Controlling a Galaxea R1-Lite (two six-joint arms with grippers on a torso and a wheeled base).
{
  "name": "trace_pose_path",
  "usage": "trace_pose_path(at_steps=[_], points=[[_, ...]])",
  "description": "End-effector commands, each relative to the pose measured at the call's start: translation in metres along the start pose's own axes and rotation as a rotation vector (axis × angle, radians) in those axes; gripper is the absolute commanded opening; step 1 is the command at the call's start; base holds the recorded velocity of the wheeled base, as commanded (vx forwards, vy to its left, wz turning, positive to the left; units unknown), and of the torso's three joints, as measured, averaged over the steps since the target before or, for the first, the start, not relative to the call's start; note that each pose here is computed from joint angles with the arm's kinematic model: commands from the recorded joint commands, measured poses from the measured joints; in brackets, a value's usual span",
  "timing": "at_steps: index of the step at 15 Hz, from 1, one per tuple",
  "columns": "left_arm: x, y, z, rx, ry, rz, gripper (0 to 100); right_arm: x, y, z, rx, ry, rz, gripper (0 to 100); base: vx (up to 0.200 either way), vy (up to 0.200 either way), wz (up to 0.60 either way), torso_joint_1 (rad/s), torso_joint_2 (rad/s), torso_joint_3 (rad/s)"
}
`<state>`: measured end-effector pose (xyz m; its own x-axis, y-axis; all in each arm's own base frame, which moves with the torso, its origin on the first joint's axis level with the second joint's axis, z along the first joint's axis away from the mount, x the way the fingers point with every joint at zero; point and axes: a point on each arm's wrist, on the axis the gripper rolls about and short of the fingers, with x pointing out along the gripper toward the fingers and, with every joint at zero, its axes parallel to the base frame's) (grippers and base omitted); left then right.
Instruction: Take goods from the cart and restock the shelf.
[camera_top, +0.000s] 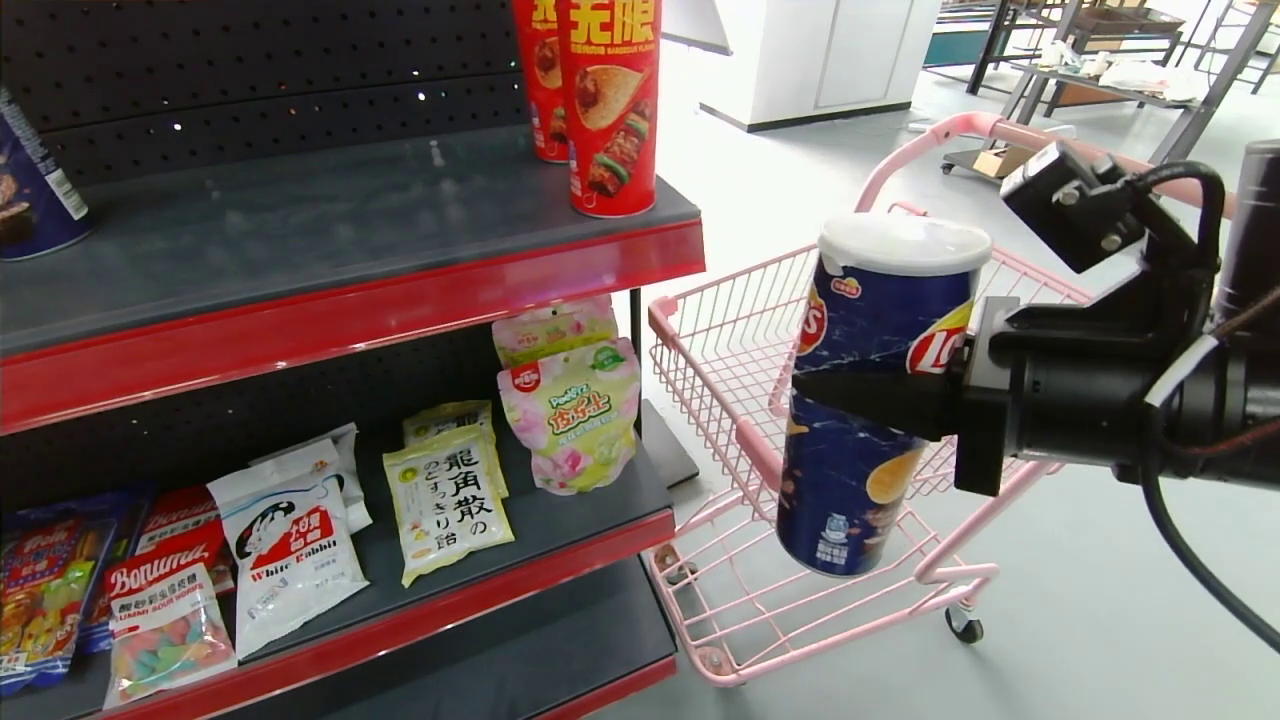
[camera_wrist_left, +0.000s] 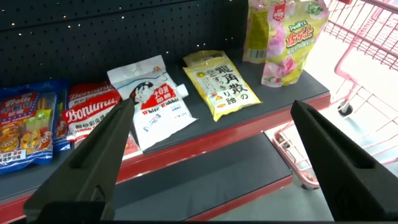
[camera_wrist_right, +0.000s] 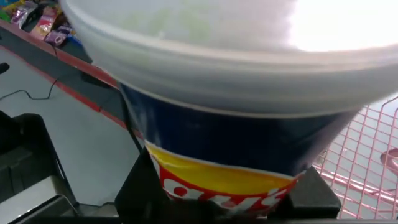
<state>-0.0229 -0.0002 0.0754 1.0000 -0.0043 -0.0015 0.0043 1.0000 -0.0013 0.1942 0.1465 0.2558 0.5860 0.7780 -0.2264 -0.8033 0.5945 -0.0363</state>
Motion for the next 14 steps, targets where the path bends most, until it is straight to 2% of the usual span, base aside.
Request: trace_pose_path(at_steps=[1, 10, 14], points=[[0.0, 0.0, 0.0, 0.0, 0.0, 0.0, 100, 0.007, -0.003, -0.001, 0.0, 0.001, 0.002, 0, 0.0, 0.0, 0.0, 0.0, 0.0, 0.0], [0.0, 0.0, 0.0, 0.0, 0.0, 0.001, 100, -0.005, 0.001, 0.004, -0.007, -0.031, 0.009, 0, 0.0, 0.0, 0.0, 0.0, 0.0, 0.0], [0.0, 0.0, 0.0, 0.0, 0.002, 0.0, 100, -0.009, 0.002, 0.005, -0.01, -0.039, 0.008, 0, 0.0, 0.0, 0.0, 0.065, -0.31, -0.245]])
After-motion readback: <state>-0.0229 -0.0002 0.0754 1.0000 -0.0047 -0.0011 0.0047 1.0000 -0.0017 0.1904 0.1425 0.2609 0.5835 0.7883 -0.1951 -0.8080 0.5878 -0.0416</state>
